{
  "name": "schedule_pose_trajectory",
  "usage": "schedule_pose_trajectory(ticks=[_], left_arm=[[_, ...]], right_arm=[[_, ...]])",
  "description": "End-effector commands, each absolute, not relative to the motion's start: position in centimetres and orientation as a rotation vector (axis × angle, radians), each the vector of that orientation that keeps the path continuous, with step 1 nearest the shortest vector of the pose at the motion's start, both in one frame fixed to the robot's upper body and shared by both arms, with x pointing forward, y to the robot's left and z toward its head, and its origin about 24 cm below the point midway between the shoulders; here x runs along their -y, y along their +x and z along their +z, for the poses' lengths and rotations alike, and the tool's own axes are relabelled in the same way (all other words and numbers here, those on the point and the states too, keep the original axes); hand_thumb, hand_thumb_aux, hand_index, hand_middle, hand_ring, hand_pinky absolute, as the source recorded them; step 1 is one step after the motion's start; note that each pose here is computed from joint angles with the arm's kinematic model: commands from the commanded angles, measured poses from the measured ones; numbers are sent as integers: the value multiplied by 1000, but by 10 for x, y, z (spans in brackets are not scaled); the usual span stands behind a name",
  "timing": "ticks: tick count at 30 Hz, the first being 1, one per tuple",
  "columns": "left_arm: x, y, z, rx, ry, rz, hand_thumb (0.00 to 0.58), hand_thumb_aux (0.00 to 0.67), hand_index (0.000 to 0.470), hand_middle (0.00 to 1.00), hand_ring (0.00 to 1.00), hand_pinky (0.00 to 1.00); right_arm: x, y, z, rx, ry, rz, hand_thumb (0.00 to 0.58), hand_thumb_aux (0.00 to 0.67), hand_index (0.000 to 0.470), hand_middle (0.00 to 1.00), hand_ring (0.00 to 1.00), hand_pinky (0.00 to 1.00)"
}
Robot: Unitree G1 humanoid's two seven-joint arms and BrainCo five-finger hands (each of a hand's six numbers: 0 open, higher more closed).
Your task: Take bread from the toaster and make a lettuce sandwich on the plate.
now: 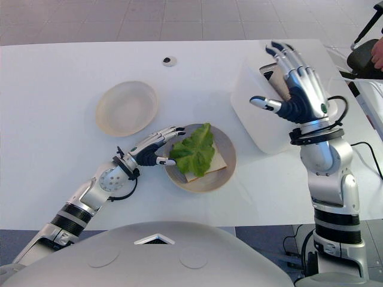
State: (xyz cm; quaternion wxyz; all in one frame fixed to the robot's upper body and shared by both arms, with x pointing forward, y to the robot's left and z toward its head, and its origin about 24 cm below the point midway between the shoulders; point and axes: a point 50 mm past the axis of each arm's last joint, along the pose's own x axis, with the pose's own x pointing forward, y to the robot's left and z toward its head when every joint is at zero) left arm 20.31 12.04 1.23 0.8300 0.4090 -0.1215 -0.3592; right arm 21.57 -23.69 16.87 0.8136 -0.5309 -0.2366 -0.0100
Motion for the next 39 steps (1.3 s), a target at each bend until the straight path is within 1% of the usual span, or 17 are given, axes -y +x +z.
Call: schedule_pose_trajectory(ticks=[1,4,6,7,11,14,15,16,17,20,23,26,29,31,33,36,39], left_arm=[[-108,194,18,317,848,-828,0,0,0,0,0,0],[-102,189,23,361,809,-831,0,0,0,0,0,0],[-105,193,33,409,779,-744,0,0,0,0,0,0],[-108,197,39,435,763,-689,0,0,0,0,0,0],[-119,206,62,536,706,-484,0,0,0,0,0,0],[-129,207,71,575,683,-382,0,0,0,0,0,0],[-133,207,74,584,677,-350,0,0,0,0,0,0],[-137,208,77,591,671,-318,0,0,0,0,0,0],[-140,209,79,596,665,-291,0,0,0,0,0,0],[-144,211,80,599,662,-259,0,0,0,0,0,0],[-145,210,78,591,658,-246,0,0,0,0,0,0],[-153,210,77,578,644,-202,0,0,0,0,0,0],[-161,211,80,581,625,-145,0,0,0,0,0,0],[-168,212,86,610,598,-79,0,0,0,0,0,0],[-176,210,95,664,562,3,0,0,0,0,0,0],[-185,205,111,756,528,90,0,0,0,0,0,0],[-184,203,116,805,539,80,0,0,0,0,0,0]], right_arm=[[249,209,180,503,-1152,-70,0,0,0,0,0,0],[259,200,190,520,-1181,-152,0,0,0,0,0,0],[267,197,191,477,-1240,-177,0,0,0,0,0,0],[272,197,186,423,-1270,-178,0,0,0,0,0,0],[301,203,138,99,-1404,-123,0,0,0,0,0,0],[299,201,121,36,-1399,-71,0,0,0,0,0,0],[296,202,120,42,-1394,-60,265,176,123,216,216,216],[292,202,122,63,-1389,-60,535,483,339,710,710,710],[290,203,125,83,-1386,-65,580,670,470,1000,1000,1000],[287,205,142,192,-1372,-143,580,670,470,1000,1000,1000],[279,205,167,375,-1342,-247,580,670,470,1000,1000,1000],[268,203,186,556,-1240,-316,580,670,470,1000,1000,1000],[252,195,216,811,-951,-345,580,670,470,1000,1000,1000],[231,190,228,921,-650,-192,580,670,470,1000,1000,1000],[209,197,216,838,-475,60,580,670,470,1000,1000,1000],[188,211,167,515,-330,397,580,670,470,1000,1000,1000],[185,218,127,268,-212,611,580,670,470,1000,1000,1000]])
